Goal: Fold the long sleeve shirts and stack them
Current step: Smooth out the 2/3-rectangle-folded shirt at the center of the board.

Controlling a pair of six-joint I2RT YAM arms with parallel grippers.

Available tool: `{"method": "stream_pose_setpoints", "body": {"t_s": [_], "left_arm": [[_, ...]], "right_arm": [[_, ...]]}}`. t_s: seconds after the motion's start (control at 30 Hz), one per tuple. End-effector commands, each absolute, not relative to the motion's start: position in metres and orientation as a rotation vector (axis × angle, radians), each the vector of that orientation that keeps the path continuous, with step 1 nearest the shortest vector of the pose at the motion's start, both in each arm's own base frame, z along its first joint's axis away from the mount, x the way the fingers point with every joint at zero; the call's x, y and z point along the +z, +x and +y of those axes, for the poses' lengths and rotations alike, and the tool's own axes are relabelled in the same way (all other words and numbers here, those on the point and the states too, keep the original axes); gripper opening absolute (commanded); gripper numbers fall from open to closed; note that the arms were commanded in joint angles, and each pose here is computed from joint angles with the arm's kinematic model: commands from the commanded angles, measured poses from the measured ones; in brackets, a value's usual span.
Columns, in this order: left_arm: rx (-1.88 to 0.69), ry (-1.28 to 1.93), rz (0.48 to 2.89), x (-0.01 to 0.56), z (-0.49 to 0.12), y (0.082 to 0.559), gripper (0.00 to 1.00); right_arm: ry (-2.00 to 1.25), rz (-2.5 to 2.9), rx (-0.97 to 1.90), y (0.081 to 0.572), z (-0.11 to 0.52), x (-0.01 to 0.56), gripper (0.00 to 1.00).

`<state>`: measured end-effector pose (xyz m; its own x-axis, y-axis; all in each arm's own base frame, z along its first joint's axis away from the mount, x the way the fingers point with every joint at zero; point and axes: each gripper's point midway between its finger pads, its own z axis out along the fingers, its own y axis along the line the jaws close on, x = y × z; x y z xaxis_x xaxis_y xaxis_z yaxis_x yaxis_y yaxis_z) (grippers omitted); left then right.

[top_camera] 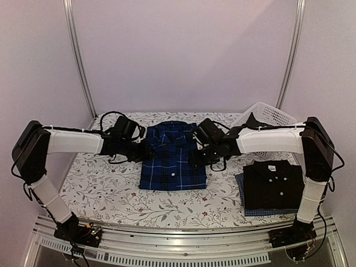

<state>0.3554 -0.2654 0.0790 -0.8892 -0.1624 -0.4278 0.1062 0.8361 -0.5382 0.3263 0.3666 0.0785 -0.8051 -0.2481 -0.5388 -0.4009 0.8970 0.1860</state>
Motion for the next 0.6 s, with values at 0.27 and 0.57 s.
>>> {"method": "stream_pose_setpoints", "body": {"t_s": [0.27,0.57], "left_arm": [[-0.907,-0.052,2.625,0.034,-0.261,0.266,0.33],[-0.871,-0.112,2.633,0.027,-0.24,0.242,0.31]], "right_arm": [[-0.317,2.651,0.419,0.249,0.348,0.038,0.38],[-0.264,2.639,0.452,0.231,0.329,0.04,0.37]]}}
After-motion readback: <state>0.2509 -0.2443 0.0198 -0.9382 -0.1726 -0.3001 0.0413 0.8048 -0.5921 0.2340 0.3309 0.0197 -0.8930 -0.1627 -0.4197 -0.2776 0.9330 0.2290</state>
